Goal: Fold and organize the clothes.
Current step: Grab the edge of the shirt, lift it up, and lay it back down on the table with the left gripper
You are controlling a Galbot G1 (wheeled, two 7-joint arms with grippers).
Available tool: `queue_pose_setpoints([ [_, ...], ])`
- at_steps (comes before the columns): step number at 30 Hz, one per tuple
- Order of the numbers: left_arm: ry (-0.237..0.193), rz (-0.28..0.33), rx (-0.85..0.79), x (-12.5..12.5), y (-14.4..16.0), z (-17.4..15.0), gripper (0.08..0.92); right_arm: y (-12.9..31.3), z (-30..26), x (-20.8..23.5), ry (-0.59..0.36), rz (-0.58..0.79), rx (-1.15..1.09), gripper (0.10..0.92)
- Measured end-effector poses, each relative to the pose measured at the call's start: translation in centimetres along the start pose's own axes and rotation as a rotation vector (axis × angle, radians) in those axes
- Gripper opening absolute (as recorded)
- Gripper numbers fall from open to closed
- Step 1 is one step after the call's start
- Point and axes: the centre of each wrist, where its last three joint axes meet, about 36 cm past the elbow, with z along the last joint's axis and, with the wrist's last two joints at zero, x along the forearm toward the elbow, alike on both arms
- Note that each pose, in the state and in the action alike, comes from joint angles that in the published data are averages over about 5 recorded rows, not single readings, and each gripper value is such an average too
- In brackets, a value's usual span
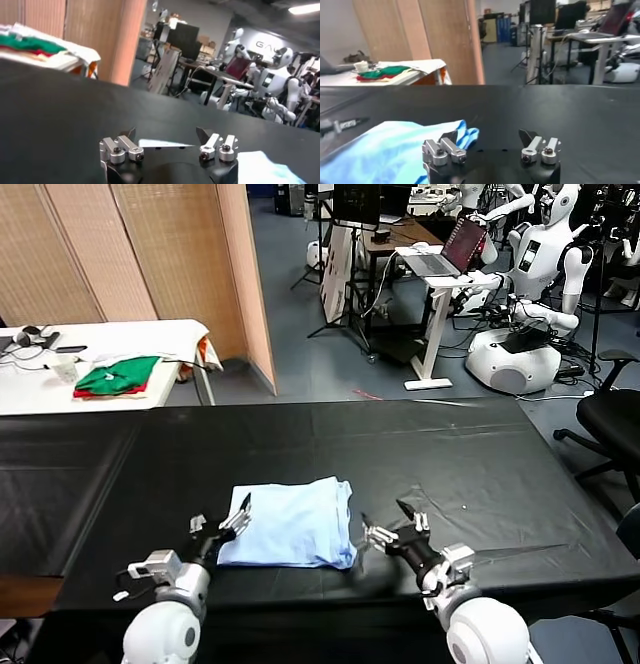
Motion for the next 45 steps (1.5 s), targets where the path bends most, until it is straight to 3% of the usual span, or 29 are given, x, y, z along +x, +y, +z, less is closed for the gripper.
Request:
queue_pose_setpoints([
  [14,0.051,0.006,0.149,0.5,0.6,1.8,0.905,-0.7,-0.5,0.7,-0.014,0.031,0.002,0.907],
  [17,0.060,0.012,0.192,0.5,0.7,2.0,0.859,-0.7,-0.5,0.7,-0.018,0.033,0.001,0.907],
  [21,0.069,0.017,0.255,0.4,1.0,2.0,0.708,-0.7,-0.6,0.7,-0.023,0.037,-0.003,0.907],
  [26,0.074,0.025,0.288,0.5,1.3,1.7,0.379,-0.5,-0.5,0.7,-0.026,0.039,-0.011,0.907],
  [30,0.061,0.002,0.189,0.9,1.4,1.0,0.189,-0.5,-0.4,0.9,-0.028,0.044,-0.016,0.907],
  [36,0.016,-0.070,-0.108,2.2,2.8,-1.4,0.172,-0.9,-0.5,1.1,-0.029,0.059,-0.015,0.907],
  [45,-0.063,-0.184,-0.541,4.6,8.5,-8.2,0.172,-0.9,0.1,0.7,-0.017,0.062,-0.033,0.907],
])
